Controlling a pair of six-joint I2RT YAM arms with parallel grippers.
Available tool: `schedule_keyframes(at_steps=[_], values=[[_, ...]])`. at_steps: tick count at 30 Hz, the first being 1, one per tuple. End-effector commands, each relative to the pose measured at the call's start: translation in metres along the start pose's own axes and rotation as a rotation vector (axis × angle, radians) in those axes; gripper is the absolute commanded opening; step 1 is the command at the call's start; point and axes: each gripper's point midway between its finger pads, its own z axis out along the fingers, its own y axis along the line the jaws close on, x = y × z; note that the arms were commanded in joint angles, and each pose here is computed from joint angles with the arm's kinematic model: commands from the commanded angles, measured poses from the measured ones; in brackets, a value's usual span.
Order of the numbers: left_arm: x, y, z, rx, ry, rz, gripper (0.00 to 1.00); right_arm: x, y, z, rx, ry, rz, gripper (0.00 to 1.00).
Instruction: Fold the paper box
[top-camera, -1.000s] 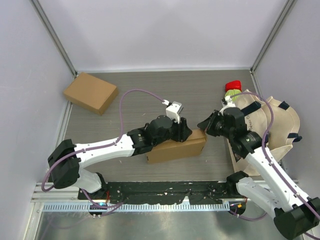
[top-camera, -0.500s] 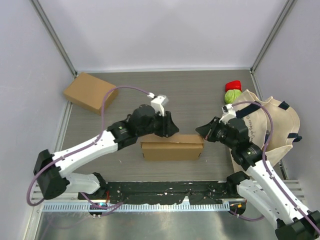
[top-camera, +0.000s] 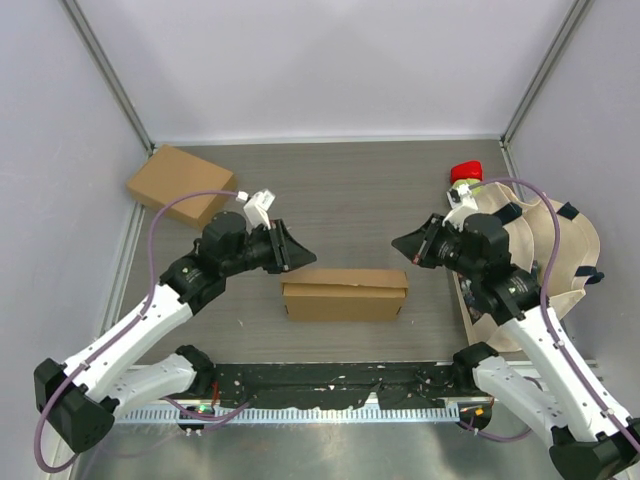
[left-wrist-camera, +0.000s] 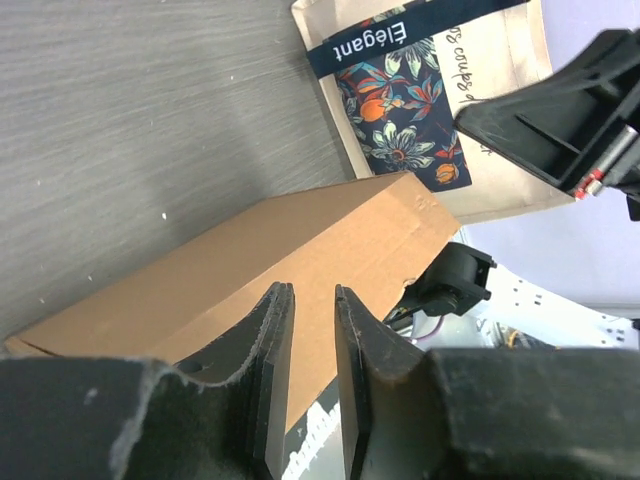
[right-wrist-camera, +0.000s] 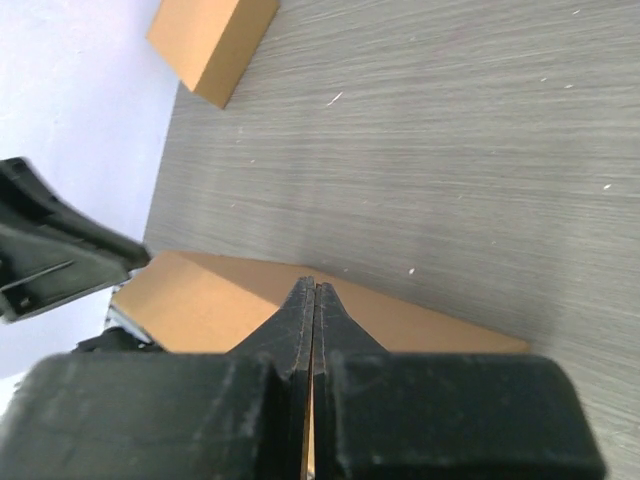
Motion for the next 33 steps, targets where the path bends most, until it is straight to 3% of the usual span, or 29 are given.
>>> schedule_keyframes(at_steps=[1, 9, 12, 16, 20, 29, 33], values=[[0.005, -0.009, -0.008, 0.080, 0.007, -0.055, 0.26, 0.018, 0.021, -0.011, -0.136, 0.053, 0.067, 0.01], [0.055, 0.053, -0.001, -0.036, 0.041, -0.158, 0.24, 0.081, -0.026, -0.001, -0.124, 0.073, 0.159, 0.01], [0.043, 0.044, -0.011, -0.045, 0.024, -0.105, 0.23, 0.059, -0.014, -0.011, -0.130, 0.025, 0.106, 0.01], [0.009, 0.011, -0.034, -0.024, -0.015, -0.014, 0.32, 0.029, 0.013, -0.027, -0.154, -0.001, 0.049, 0.01], [0.003, -0.015, -0.042, 0.055, 0.003, -0.030, 0.33, 0.033, 0.022, -0.026, -0.202, 0.027, 0.079, 0.01], [0.096, 0.074, -0.025, -0.080, 0.123, -0.232, 0.28, 0.094, -0.033, -0.017, -0.088, 0.108, 0.165, 0.01], [0.064, 0.060, -0.044, -0.139, 0.072, -0.097, 0.35, 0.057, -0.018, -0.031, -0.031, 0.062, 0.088, 0.02]])
